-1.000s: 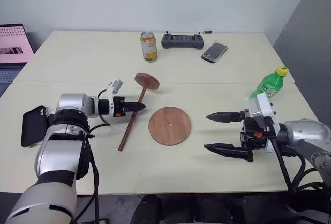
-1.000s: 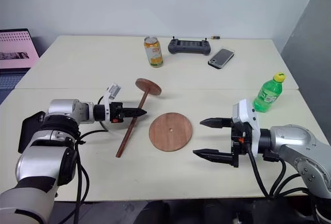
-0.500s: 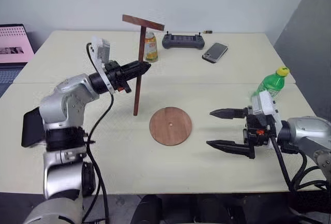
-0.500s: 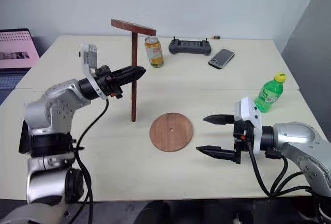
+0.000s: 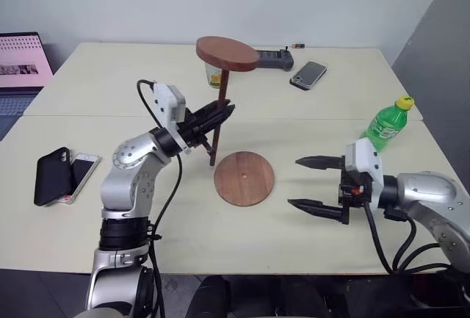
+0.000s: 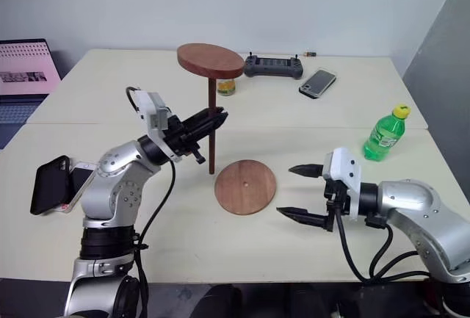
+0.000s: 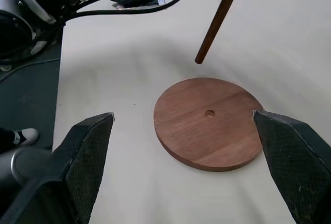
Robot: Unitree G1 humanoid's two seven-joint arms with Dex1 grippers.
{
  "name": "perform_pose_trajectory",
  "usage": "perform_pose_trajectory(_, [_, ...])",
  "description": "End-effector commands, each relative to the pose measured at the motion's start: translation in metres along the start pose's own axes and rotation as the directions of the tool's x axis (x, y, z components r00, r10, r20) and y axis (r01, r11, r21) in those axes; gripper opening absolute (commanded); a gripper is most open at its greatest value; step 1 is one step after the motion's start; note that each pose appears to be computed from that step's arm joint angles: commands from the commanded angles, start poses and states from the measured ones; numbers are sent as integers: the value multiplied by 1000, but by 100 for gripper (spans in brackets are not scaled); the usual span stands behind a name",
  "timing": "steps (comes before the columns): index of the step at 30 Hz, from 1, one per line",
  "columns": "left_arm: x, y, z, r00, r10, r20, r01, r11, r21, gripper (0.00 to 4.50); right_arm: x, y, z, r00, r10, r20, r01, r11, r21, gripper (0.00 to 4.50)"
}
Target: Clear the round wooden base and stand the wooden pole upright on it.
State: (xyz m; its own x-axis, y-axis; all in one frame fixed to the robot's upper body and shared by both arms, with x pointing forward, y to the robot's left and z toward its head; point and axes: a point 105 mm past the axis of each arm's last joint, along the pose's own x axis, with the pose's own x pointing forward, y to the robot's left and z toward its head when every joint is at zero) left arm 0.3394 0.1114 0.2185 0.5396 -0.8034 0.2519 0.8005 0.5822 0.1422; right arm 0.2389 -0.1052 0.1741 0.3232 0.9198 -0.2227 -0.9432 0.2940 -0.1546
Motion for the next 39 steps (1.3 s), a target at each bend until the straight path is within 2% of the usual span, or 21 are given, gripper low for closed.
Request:
perform_pose_trajectory(1, [3, 0, 19, 998, 8, 63, -7, 1000, -24, 29, -1, 2, 10, 1000, -9, 26, 11, 999, -51, 450])
perform_pose_trajectory(10, [12, 2, 31, 991, 48, 124, -44, 998, -42, 29, -2, -1, 13, 999, -21, 38, 24, 997, -71, 450])
perform_pose_trajectory(22, [35, -28, 12, 989, -31, 143, 36, 999, -32, 29, -1, -5, 8, 999, -52, 3, 52, 995, -83, 450])
perform_pose_trajectory(28, [36, -33, 0, 990, -49, 133, 50, 999, -7, 29, -2, -11, -3, 990, -97, -100, 92, 995, -49, 450])
perform_pose_trajectory(39, [36, -41, -20, 992, -30, 123, 33, 999, -24, 29, -4, -10, -4, 987, -89, -135, 82, 995, -60, 450])
